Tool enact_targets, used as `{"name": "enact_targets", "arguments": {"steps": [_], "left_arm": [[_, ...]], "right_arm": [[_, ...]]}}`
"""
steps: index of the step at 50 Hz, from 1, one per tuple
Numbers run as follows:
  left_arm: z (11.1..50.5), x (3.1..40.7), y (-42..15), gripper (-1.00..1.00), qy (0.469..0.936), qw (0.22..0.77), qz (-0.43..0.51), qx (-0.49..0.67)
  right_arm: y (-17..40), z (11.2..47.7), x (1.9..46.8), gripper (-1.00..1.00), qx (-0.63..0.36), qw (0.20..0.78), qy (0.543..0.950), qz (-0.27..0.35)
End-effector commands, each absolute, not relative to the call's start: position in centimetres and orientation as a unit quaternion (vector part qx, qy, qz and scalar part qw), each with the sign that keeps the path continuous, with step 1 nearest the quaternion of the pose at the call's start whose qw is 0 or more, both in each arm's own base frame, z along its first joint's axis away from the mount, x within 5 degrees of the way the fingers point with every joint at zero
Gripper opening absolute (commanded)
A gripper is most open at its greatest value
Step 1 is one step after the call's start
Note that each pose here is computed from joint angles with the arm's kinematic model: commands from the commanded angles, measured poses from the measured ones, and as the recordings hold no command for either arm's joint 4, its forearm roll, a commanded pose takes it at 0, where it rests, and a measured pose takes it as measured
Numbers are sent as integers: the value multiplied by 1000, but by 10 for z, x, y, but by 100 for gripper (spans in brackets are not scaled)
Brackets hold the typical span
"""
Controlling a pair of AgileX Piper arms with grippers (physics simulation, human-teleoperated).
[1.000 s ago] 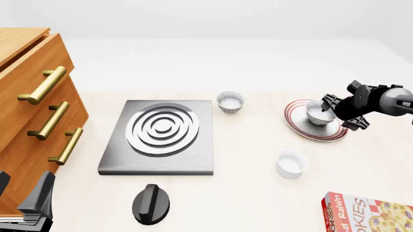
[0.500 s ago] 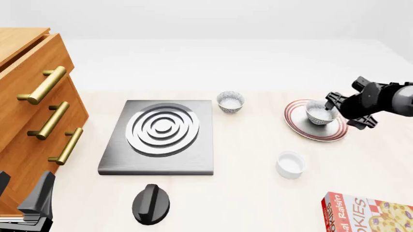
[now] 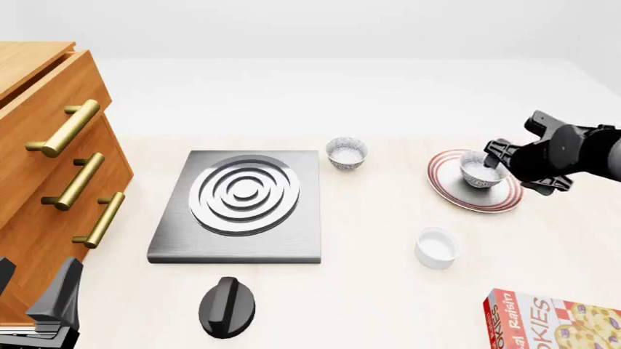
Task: Pick the akita bowl next to the cookies box and place it on the plate.
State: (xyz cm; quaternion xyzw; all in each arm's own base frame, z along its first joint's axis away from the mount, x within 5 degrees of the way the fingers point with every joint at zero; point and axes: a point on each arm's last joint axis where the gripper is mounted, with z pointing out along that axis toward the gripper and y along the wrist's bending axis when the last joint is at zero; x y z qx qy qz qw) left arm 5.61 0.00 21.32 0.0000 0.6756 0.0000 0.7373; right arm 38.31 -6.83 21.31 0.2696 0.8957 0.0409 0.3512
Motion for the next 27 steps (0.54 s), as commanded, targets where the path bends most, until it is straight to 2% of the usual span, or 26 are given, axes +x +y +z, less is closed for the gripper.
{"name": "enact_targets", "arguments": {"steps": [1,27], "left_arm": [[213,56,0,100,676,737,0,0],[213,56,0,100,676,737,0,0]], "right_arm": [[-50,233,358,100,220,368,903,37],[-13,288,273,100,107,424,899,30]]}}
